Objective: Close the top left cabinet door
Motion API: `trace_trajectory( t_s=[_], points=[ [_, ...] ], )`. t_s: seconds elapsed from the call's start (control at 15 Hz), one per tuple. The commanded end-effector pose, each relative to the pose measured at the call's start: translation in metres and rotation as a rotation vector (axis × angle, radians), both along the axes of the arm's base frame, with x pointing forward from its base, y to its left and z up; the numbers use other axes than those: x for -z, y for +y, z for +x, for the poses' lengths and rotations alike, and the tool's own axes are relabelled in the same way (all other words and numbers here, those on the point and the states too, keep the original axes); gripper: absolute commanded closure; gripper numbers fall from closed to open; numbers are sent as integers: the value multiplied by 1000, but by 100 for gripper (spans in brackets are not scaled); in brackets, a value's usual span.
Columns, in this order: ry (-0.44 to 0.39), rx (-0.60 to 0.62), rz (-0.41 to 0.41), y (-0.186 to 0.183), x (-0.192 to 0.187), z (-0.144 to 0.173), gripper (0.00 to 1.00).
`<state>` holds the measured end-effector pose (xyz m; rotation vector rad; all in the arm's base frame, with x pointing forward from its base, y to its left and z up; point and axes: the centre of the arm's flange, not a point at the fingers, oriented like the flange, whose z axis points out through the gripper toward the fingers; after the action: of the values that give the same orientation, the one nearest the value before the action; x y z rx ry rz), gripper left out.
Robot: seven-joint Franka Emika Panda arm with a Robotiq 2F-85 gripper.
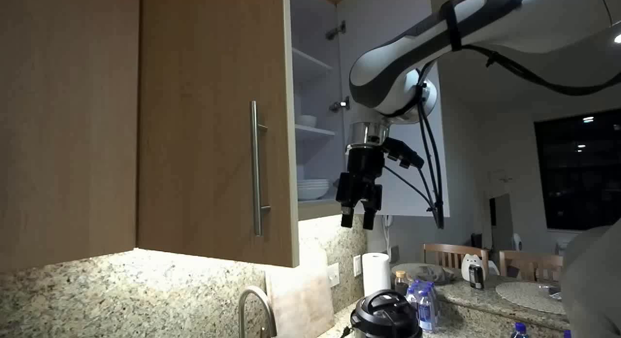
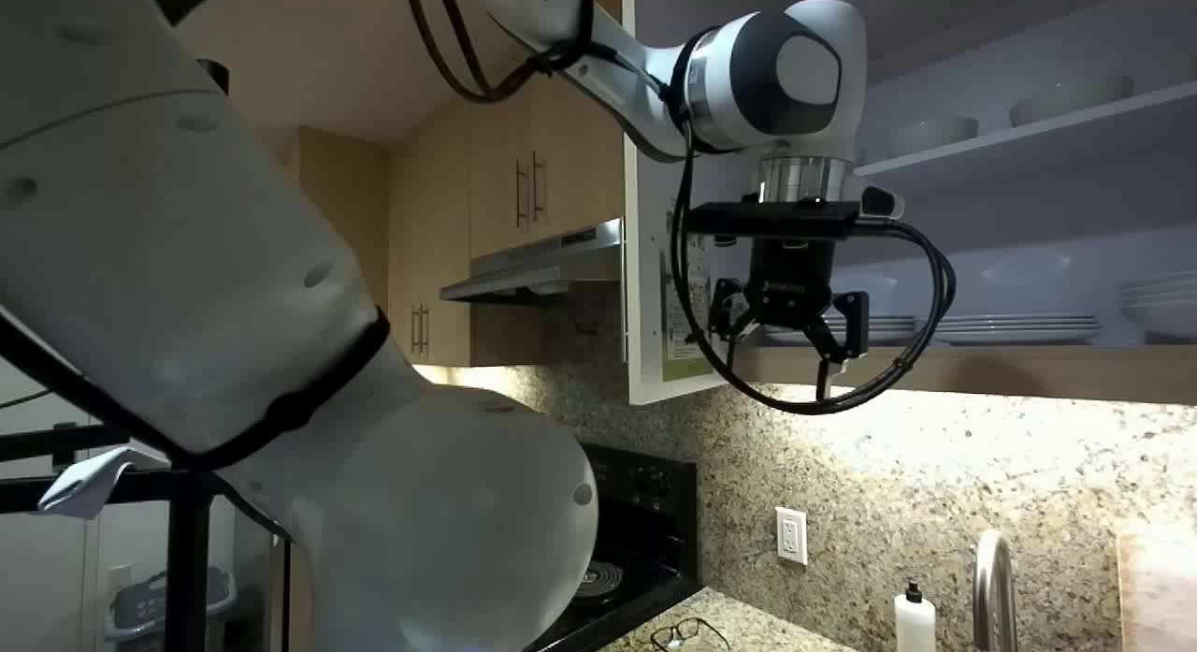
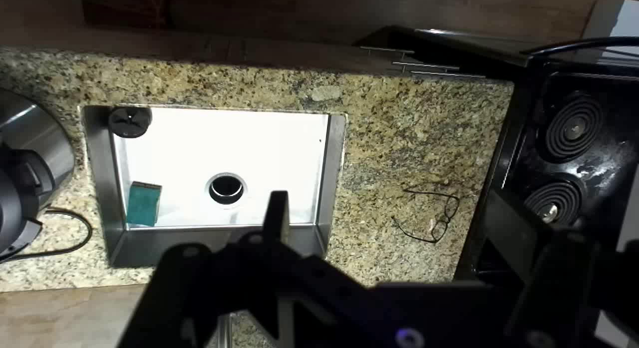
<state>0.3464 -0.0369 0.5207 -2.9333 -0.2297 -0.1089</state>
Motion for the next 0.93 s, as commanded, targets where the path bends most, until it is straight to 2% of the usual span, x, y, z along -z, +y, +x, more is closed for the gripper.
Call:
trace_trajectory(
  t_s=[0.0, 0.4, 0.87],
  points=[
    [0, 0, 0, 0, 0, 0, 0],
    [-50, 19, -47, 19, -6, -11, 0],
    [-235, 57, -135, 59, -11, -34, 0]
  ],
)
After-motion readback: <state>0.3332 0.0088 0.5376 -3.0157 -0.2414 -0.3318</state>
